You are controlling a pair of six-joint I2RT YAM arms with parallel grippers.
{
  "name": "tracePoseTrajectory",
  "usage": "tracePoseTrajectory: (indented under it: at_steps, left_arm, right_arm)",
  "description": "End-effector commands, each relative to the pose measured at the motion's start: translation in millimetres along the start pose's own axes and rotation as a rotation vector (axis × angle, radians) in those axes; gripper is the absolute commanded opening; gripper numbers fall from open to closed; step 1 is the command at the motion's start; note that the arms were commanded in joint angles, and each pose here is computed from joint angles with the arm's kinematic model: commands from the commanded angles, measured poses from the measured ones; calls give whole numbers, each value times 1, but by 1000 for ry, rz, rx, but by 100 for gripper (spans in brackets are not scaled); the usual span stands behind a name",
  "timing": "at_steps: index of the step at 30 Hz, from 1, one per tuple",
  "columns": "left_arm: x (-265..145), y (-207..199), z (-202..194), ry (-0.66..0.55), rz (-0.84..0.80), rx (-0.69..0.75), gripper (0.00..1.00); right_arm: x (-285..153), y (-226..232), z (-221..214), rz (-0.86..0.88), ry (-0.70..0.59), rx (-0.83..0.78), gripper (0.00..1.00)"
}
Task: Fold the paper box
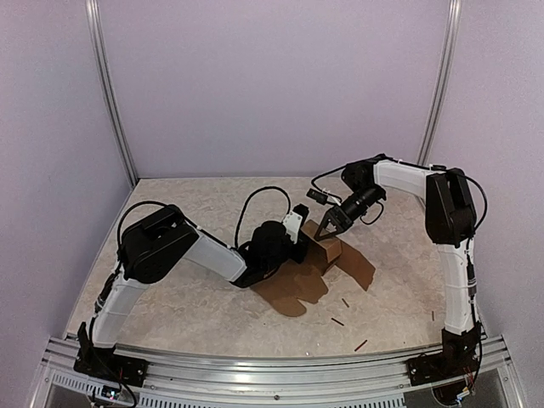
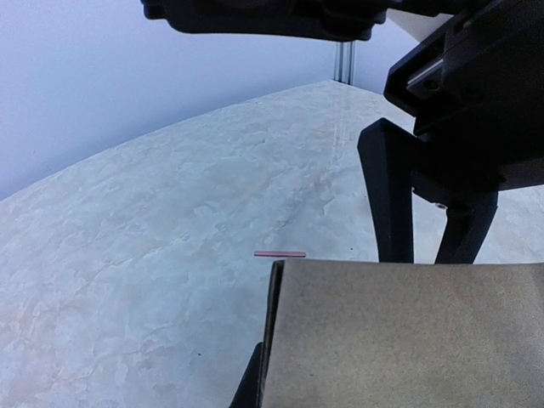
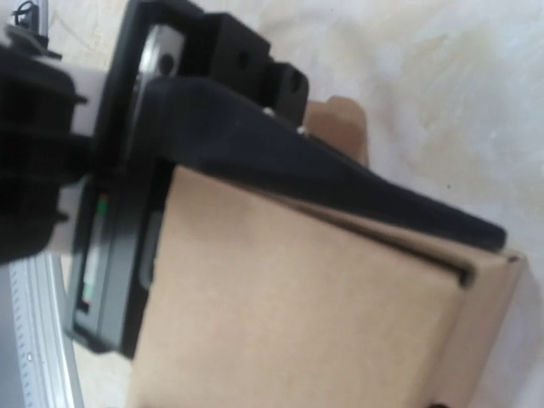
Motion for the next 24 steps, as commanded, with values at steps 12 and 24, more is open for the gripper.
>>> tracePoseTrajectory:
  at_steps: [12, 24]
  left_arm:
    - [-29, 18, -34, 21, -138, -63, 45]
    - [-33, 19, -27, -56, -128, -27, 25]
  right_arm:
    - [18, 18, -1, 133, 25, 29, 75]
    - [22, 16, -1, 128, 28, 35, 75]
Point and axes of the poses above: each gripper's point midway between its finger pads, its own x axis out along the fingers, its own y axis along the line the jaws close on, z = x × y, the point moved 10 cm from there along -x, back along the fingers, and after that the axes turned 4 degrees about x, right-handed, at the moved point
